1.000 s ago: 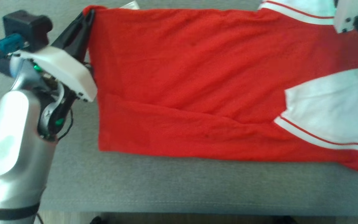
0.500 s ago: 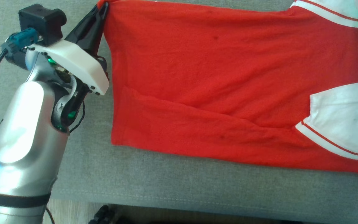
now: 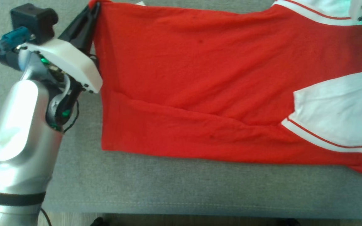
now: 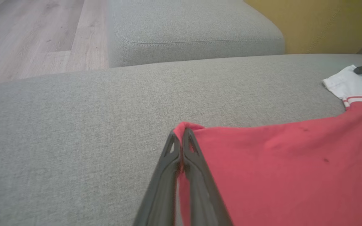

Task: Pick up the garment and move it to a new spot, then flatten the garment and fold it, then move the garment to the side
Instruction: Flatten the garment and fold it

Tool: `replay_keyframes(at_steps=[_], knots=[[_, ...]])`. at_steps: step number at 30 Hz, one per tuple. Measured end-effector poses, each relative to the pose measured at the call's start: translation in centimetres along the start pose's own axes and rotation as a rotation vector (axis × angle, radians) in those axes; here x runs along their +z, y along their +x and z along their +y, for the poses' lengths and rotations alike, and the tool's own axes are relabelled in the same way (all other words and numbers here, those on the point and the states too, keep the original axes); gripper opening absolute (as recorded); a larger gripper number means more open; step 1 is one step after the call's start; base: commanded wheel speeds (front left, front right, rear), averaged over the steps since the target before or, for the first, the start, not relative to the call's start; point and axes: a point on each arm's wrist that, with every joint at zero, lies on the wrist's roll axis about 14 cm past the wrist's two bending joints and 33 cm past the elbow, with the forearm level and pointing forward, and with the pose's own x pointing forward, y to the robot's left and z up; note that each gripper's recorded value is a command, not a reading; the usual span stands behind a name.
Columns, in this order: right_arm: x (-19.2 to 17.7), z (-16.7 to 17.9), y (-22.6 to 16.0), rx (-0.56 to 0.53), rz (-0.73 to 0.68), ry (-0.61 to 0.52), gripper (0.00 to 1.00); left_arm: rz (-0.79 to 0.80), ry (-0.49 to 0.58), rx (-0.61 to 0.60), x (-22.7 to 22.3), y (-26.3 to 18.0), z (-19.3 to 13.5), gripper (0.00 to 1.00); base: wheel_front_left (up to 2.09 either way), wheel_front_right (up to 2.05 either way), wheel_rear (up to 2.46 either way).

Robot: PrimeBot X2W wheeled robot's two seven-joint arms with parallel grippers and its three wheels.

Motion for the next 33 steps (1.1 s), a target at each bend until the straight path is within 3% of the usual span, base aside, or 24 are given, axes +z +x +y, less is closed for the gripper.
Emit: replay_keyframes(at_steps=[12, 25, 33], knots=[[3.3, 0.0, -5.7, 0.039, -0.322, 0.010, 0.00, -0.027, -0.025, 0.014, 0.6, -1.2, -0.4, 0.00, 0.00, 0.00, 0.00], [-0.7, -0.1, -15.8, 0.060, -0.521, 0.051, 0.00, -0.138, -0.062, 0.018, 3.0, -5.0, -2.3, 0.00, 0.00, 0.00, 0.00], [-6.5, 0.5, -21.0, 0.019, -0.490, 0.147, 0.00, -0.140, -0.118, 0.042, 2.0, -7.9, -3.3, 0.00, 0.00, 0.00, 0.00]])
